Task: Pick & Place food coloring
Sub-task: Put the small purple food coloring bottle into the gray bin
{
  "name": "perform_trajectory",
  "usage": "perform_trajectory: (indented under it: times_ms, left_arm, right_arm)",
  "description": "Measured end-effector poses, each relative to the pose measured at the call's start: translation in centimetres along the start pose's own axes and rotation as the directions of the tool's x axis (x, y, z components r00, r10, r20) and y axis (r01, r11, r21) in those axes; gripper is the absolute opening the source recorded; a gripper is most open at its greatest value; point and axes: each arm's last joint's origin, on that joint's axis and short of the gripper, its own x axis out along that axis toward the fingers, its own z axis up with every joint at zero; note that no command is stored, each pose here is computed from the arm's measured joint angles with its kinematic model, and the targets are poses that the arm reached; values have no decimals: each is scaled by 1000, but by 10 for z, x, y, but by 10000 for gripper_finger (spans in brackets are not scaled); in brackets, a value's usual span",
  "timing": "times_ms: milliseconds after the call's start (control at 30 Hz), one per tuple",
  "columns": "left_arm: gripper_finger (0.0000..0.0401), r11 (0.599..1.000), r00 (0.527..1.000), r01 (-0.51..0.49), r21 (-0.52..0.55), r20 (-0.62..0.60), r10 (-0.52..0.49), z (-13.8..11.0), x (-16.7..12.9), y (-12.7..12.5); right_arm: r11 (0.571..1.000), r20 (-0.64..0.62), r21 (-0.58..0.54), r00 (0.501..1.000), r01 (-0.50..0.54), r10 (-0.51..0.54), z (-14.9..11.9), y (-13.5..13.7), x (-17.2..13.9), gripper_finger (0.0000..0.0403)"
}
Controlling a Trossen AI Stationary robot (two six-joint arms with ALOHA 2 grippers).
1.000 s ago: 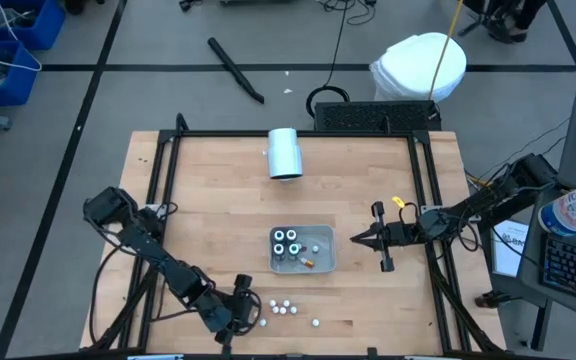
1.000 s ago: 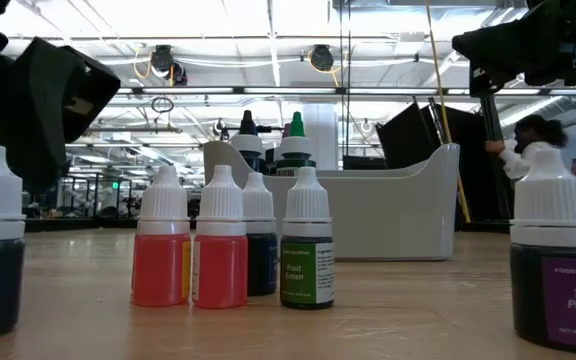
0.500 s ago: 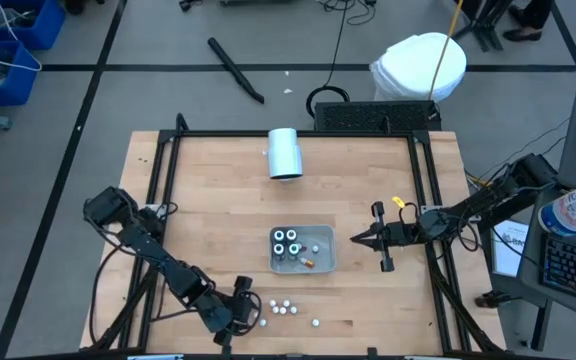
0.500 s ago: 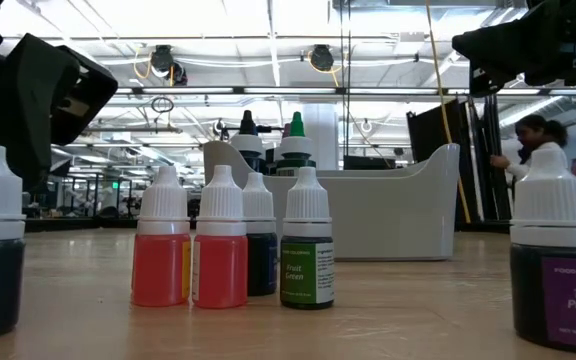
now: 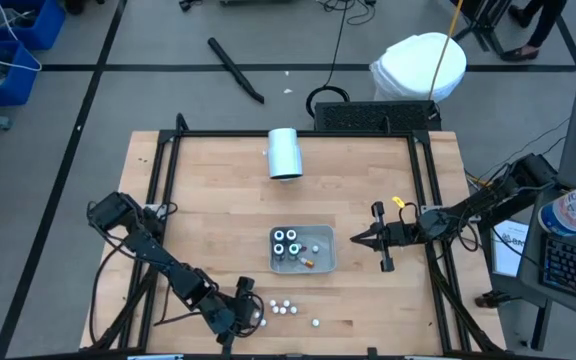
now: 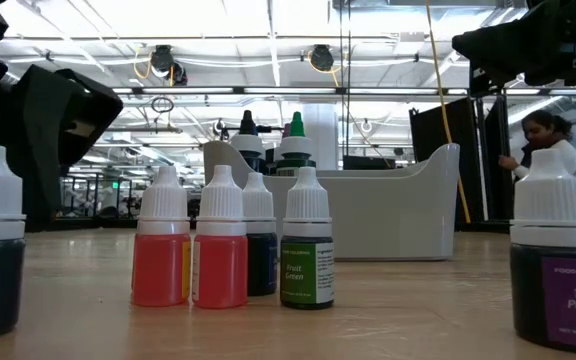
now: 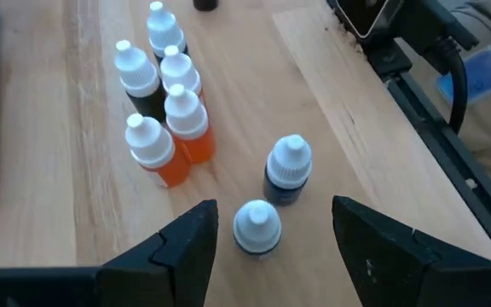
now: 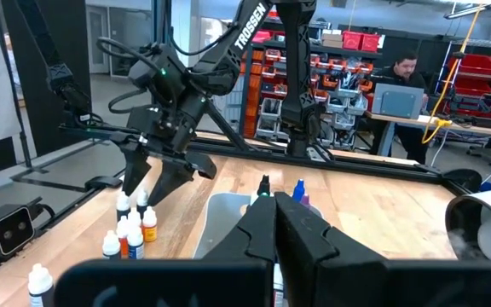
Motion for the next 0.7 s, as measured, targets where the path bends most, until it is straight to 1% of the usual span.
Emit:
perform_trajectory:
  times_ms: [300,367,467,533,700]
  left_arm:
    - [231,999,999,-34,-16,3,34,2,2,8]
    - [226,999,999,-38,-18,1,38,3,2,10]
    - [202,999,999,-38,-19,1,38,3,2,10]
    - [178,999,999,-36,-17,1,36,3,2,10]
    - [119,1000,1000,5,-7,-12,-5,2,2,9]
  right_arm:
    - [1000,0,-4,1000,0,0,0,0,0,0]
    - [1000,0,-4,1000,0,0,0,0,0,0]
    - [1000,0,-4,1000,1,-1,0,0,0,0]
    - [1000,0,-4,1000,1,-1,0,0,0,0]
    - [1000,0,-4,1000,1,-1,0,0,0,0]
